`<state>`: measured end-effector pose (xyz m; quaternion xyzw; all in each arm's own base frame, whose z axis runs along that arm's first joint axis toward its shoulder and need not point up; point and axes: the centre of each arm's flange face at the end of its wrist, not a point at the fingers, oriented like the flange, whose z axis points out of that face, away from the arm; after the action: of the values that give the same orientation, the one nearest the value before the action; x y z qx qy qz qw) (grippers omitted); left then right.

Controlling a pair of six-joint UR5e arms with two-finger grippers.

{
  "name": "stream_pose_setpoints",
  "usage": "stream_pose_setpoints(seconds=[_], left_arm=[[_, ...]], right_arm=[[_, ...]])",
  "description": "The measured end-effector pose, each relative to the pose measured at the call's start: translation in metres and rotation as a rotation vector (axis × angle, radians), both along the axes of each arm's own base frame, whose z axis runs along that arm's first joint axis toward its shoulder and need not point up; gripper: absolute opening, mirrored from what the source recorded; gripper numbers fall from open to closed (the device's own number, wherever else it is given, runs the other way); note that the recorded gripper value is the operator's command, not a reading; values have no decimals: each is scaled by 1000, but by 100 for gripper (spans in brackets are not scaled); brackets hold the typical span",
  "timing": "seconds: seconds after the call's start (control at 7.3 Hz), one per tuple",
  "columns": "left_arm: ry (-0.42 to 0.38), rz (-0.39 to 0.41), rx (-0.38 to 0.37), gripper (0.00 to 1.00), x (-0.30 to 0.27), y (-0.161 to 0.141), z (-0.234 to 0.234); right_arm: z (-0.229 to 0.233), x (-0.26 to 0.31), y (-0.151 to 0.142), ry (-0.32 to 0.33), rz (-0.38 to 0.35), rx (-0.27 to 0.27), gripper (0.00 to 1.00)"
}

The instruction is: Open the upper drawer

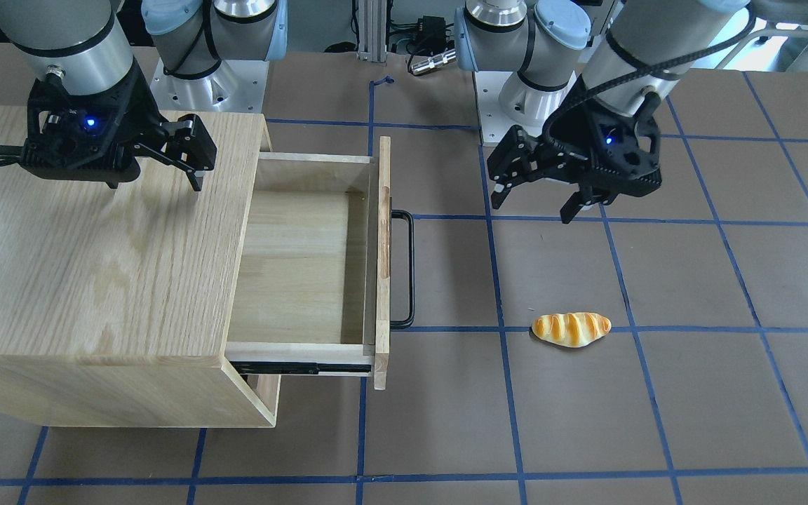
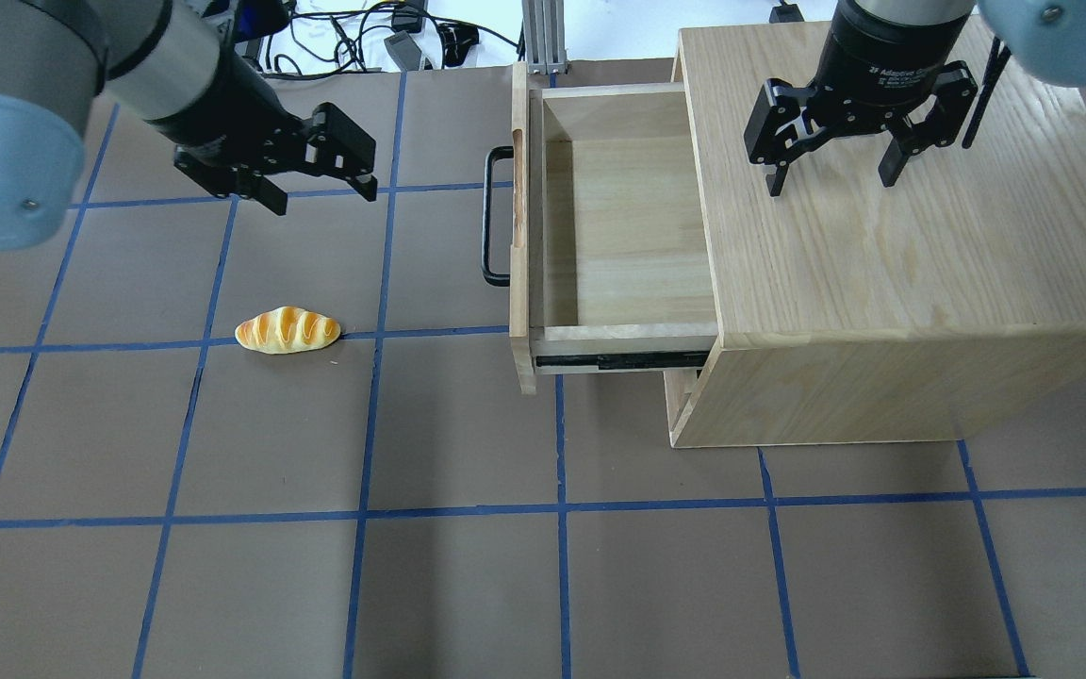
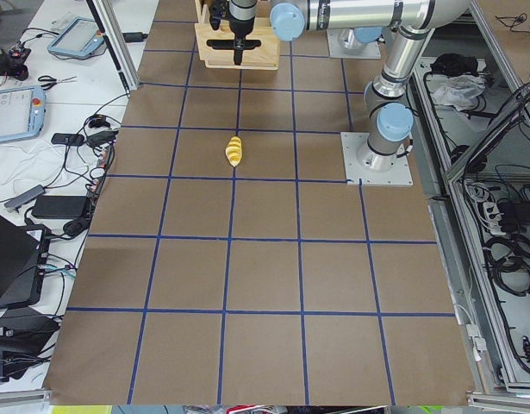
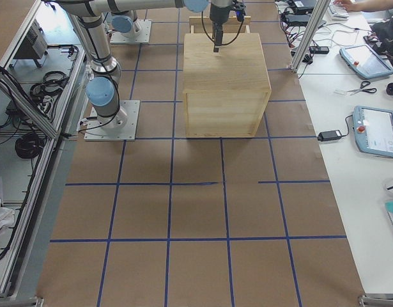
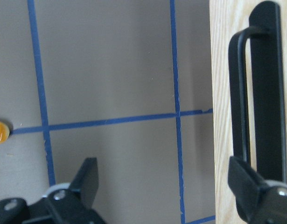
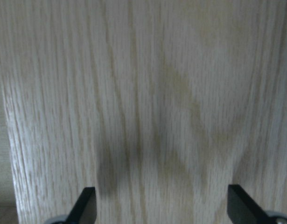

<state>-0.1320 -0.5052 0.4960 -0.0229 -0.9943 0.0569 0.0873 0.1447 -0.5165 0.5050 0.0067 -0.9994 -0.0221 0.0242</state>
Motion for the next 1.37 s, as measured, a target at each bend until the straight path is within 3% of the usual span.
stream_pose_setpoints(seconds=[0.14, 0.41, 1.37], left_arm=[[-72, 3, 14, 100, 9, 9, 20], [-121, 3, 40, 100, 13, 21, 42], [-130, 4, 52, 100, 14, 22, 43]], right_arm=[[0, 0, 0, 0, 0, 0, 100], [0, 0, 0, 0, -1, 0, 100], [0, 0, 0, 0, 0, 0, 100]])
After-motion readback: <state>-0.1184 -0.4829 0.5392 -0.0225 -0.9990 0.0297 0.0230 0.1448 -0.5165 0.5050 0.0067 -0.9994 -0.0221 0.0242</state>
